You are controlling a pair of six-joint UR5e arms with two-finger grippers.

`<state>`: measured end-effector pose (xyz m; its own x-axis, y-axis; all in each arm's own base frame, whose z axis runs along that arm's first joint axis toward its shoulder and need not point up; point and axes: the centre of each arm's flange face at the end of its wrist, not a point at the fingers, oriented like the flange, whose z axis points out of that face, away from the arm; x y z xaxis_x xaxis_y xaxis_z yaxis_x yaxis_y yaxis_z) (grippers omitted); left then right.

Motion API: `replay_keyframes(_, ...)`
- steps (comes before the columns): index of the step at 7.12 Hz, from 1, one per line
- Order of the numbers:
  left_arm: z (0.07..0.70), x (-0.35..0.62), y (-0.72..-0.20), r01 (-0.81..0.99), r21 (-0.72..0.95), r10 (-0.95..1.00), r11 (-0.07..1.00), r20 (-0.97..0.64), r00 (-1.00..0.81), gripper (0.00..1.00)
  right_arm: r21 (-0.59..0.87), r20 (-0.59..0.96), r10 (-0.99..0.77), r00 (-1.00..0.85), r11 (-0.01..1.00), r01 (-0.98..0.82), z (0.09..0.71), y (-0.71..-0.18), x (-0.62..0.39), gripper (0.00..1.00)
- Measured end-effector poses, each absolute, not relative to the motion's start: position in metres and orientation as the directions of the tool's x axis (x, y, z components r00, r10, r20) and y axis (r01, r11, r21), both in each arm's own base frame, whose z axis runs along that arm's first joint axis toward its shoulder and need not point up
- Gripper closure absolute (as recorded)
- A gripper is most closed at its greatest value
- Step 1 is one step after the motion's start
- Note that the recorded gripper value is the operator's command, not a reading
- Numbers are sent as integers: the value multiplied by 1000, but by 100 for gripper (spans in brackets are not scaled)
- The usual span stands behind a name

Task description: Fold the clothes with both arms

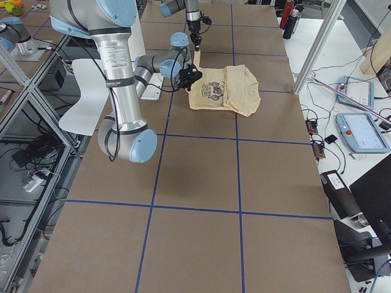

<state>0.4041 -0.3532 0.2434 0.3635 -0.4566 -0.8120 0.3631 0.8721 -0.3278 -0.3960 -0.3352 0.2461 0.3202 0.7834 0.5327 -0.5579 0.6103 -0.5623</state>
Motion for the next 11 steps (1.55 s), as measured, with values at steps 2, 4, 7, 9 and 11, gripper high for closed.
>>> replay_keyframes(2,242,387,-399,394,-294,-440,871,-824,358,100,-547,527,787,320,603,-580,245,-403,-385,100)
replay_keyframes(4,241,381,-428,418,-262,-422,870,-833,358,100,-520,524,785,332,603,-605,251,-457,-384,100)
replay_keyframes(7,252,386,-476,462,-252,-433,850,-835,341,100,-475,518,784,341,595,-648,244,-540,-394,100)
replay_keyframes(9,262,382,-492,481,-249,-436,841,-837,329,100,-448,519,778,354,600,-662,237,-580,-395,100)
replay_keyframes(11,263,381,-502,492,-246,-440,835,-836,328,100,-425,518,766,379,616,-663,235,-603,-399,100)
